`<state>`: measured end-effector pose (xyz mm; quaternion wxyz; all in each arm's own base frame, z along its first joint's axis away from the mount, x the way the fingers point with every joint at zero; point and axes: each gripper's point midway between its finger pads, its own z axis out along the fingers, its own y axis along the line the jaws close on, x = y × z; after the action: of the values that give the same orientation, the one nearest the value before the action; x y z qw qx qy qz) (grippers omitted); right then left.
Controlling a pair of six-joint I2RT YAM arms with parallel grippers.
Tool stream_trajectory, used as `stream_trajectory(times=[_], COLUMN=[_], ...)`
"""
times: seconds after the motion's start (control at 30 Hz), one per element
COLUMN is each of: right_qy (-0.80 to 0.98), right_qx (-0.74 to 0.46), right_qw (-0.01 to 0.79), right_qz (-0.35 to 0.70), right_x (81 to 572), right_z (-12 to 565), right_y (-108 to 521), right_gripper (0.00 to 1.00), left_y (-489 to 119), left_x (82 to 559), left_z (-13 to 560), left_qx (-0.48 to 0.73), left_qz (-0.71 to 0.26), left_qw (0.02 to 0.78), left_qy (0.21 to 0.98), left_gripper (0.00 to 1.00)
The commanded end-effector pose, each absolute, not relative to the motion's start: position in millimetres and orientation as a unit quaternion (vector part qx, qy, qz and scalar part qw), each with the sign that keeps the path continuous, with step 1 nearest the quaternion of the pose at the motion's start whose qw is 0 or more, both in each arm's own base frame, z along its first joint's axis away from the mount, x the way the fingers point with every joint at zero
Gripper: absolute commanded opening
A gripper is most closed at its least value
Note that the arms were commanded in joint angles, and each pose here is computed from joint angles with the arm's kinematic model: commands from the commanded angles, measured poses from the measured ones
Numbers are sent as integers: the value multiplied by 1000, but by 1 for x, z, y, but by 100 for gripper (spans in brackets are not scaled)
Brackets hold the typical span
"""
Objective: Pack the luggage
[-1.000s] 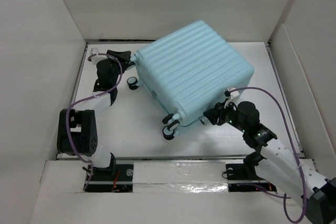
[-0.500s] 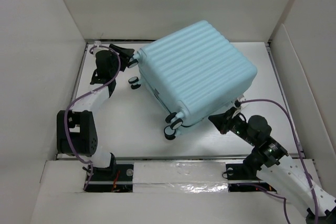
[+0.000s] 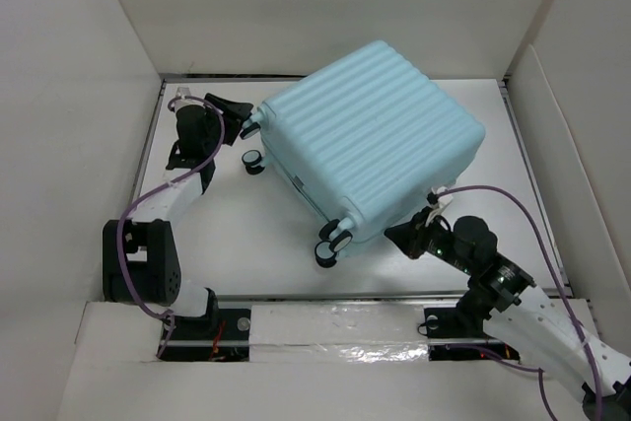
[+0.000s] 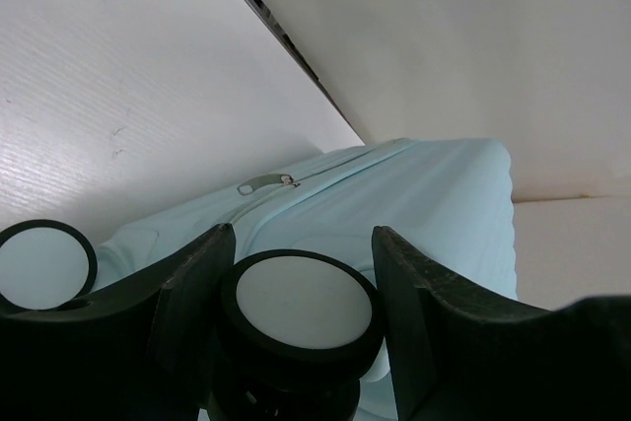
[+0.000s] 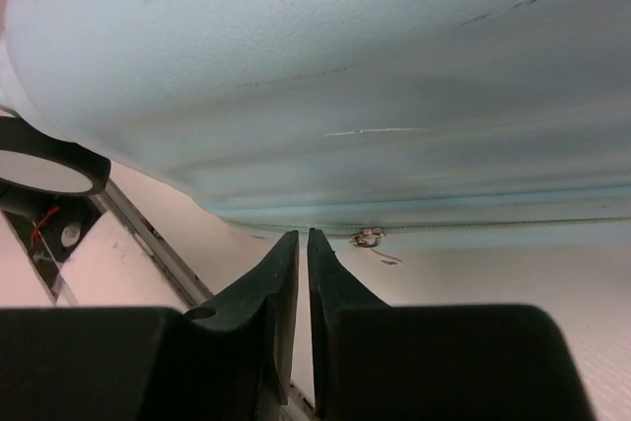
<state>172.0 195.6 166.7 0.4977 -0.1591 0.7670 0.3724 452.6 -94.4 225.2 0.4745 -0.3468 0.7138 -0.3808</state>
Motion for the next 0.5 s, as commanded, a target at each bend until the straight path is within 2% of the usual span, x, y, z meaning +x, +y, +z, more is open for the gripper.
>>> stream_trajectory(times=[0.0, 0.03, 0.07, 0.13, 0.47], right_qy=[775, 777, 781, 786, 800], right_qx=[-154, -150, -145, -137, -84], right_qw=[493, 493, 492, 490, 485], right_qz=[363, 360, 357, 350, 344], right_x=[175, 176, 178, 180, 183], right_z=[161, 160, 159, 155, 136], right_y=[198, 198, 197, 195, 187], right_gripper=[14, 15, 24, 34, 47], left_y=[-105, -106, -101, -100, -97], left_x=[441, 441, 442, 444, 462], left_z=[335, 330, 326, 318, 292], left_qx=[-271, -273, -279, -284, -299], left_qz=[-495, -495, -490, -486, -463], left_qw=[554, 551, 551, 547, 536], left_qy=[611, 614, 615, 620, 639], left_gripper=[0, 0, 0, 0, 0])
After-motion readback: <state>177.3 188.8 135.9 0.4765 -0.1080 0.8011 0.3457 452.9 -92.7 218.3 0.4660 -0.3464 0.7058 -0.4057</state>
